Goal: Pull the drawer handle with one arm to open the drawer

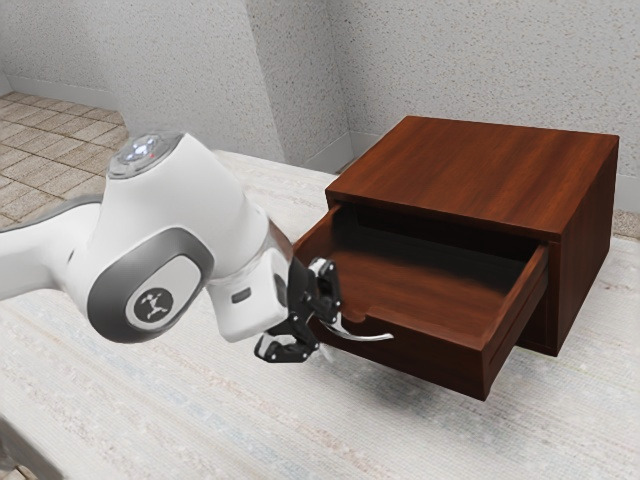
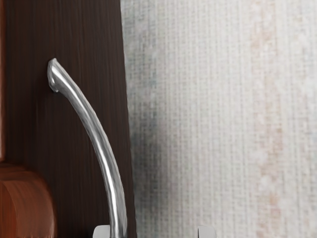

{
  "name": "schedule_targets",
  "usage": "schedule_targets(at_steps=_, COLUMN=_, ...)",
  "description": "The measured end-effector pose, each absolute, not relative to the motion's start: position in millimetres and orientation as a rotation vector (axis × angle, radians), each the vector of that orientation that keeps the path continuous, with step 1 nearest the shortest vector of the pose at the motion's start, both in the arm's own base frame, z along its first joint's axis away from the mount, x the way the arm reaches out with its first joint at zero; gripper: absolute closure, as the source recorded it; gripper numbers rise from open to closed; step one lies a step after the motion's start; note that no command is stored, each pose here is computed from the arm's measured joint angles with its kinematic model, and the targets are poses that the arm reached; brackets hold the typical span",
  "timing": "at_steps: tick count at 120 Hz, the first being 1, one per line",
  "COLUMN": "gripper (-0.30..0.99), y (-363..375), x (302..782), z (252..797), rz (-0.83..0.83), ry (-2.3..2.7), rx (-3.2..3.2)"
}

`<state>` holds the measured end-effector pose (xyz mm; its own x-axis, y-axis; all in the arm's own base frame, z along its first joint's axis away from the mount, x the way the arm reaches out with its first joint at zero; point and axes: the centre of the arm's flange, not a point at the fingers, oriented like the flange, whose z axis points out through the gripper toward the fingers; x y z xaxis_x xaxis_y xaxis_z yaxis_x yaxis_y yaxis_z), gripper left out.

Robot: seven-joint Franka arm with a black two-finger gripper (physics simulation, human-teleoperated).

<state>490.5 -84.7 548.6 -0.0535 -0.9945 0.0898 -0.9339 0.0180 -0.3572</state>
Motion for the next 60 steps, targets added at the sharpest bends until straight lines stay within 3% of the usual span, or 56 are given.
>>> schedule_targets(at_steps=33, gripper=0.49, y=-84, x=483, z=549, rz=-0.481, ry=2.097, rx=-2.026)
schedule_targets(at_steps=46, gripper=0.69, y=-78, x=480, z=565, rz=-0.514, ry=2.072, rx=-2.025)
schedule_targets(at_steps=60, gripper=0.65, y=-69, x=471, z=614, rz=-0.581, ry=2.027, rx=-1.997)
